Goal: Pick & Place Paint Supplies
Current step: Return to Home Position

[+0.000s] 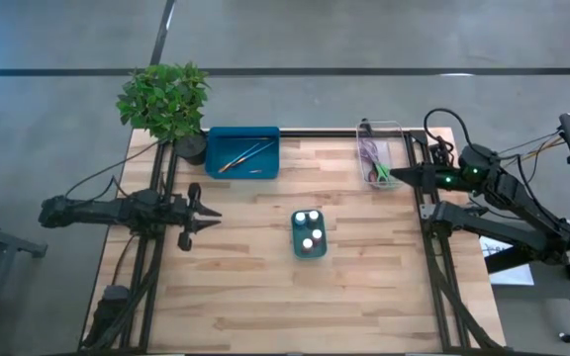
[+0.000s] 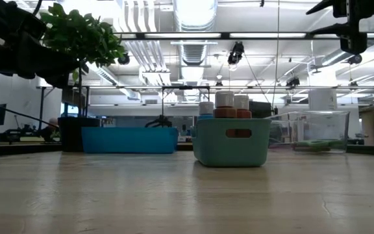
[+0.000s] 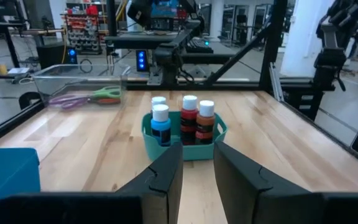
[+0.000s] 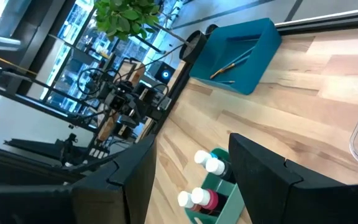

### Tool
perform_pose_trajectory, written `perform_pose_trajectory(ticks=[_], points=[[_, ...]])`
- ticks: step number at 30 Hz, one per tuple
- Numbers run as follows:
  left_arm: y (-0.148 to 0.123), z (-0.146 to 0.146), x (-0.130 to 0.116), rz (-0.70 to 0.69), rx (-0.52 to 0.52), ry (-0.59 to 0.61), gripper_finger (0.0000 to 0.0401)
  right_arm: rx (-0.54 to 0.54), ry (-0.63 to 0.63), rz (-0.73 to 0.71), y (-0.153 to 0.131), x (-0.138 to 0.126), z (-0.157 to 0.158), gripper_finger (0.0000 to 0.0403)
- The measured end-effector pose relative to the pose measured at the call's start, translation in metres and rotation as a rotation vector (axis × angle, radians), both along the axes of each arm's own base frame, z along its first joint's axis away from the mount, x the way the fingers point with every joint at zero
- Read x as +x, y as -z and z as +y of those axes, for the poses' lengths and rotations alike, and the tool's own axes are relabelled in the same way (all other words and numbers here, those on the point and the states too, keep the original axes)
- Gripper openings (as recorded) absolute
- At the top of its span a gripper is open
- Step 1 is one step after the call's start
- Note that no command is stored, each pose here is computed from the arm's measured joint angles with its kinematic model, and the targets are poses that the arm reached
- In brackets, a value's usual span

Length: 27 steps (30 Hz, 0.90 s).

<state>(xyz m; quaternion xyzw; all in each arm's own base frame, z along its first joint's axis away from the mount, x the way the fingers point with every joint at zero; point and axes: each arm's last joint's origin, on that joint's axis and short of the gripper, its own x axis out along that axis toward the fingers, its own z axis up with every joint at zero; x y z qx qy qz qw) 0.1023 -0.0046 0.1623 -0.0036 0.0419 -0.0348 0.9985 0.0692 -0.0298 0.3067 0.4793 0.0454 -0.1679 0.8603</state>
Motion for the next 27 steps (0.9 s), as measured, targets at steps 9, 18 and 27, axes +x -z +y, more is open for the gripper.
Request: perform_pose_trajectory(ticks=[9,18,27], points=[[0.002,0.0,0.0,0.036,-0.05,-0.019,0.0098,-0.053,-0.016,0.012,0.0,0.0,0.0,0.0199],[0.002,0.0,0.0,0.037,-0.05,-0.021,0.0098,-0.335,-0.059,-0.025,-0.006,0.005,-0.002,0.0199],[0.002,0.0,0.0,0.038,-0.05,-0.021,0.0098,-0.542,-0.097,-0.164,0.016,0.024,-0.007,0.0199]])
